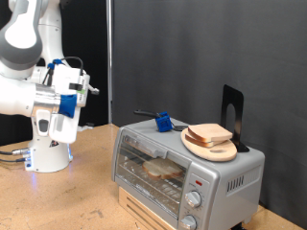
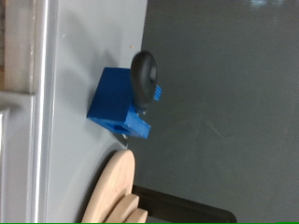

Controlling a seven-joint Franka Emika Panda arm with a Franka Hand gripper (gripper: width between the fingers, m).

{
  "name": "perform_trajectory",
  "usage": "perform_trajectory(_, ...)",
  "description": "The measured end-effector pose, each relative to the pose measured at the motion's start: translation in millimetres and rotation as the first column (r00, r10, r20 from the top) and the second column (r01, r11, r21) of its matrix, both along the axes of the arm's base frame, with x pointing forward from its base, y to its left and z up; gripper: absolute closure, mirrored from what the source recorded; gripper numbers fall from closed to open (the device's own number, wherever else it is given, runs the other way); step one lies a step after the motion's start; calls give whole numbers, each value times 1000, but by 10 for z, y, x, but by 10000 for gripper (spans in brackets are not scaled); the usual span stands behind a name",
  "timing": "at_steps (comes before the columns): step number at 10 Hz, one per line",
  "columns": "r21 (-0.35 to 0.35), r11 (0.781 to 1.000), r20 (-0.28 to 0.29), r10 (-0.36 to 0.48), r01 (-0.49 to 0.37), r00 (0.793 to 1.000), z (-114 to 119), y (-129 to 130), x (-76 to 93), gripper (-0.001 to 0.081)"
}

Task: Make a piece of toast with the oven

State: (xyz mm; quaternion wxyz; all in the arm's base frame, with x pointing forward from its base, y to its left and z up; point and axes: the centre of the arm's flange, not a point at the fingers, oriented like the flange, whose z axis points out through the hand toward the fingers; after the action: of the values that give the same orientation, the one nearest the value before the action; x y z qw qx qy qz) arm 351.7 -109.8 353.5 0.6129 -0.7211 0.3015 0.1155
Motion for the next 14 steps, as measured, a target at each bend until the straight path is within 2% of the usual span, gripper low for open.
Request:
perform_trajectory(2, 21, 999, -5, -28, 28, 1000, -99, -171, 236, 6)
perform_trajectory(4, 10, 990, 41, -140, 140, 989, -211, -297, 502, 6)
perform_trajectory(6, -3, 974, 89, -224, 225, 971, -302, -374, 753, 6)
perform_trajectory(7, -7, 970, 94, -242, 244, 966, -362, -388, 853, 6)
perform_trajectory(8, -4, 971, 92, -236, 237, 967, -364, -382, 842, 6)
perform_trajectory(10, 30, 991, 52, -132, 131, 990, -381, -334, 811, 6)
perform_trajectory(12, 20, 994, -1, -109, 109, 994, -567, -308, 1006, 6)
perform_trajectory(14, -39, 994, -40, -102, 101, 994, -748, -250, 1239, 6)
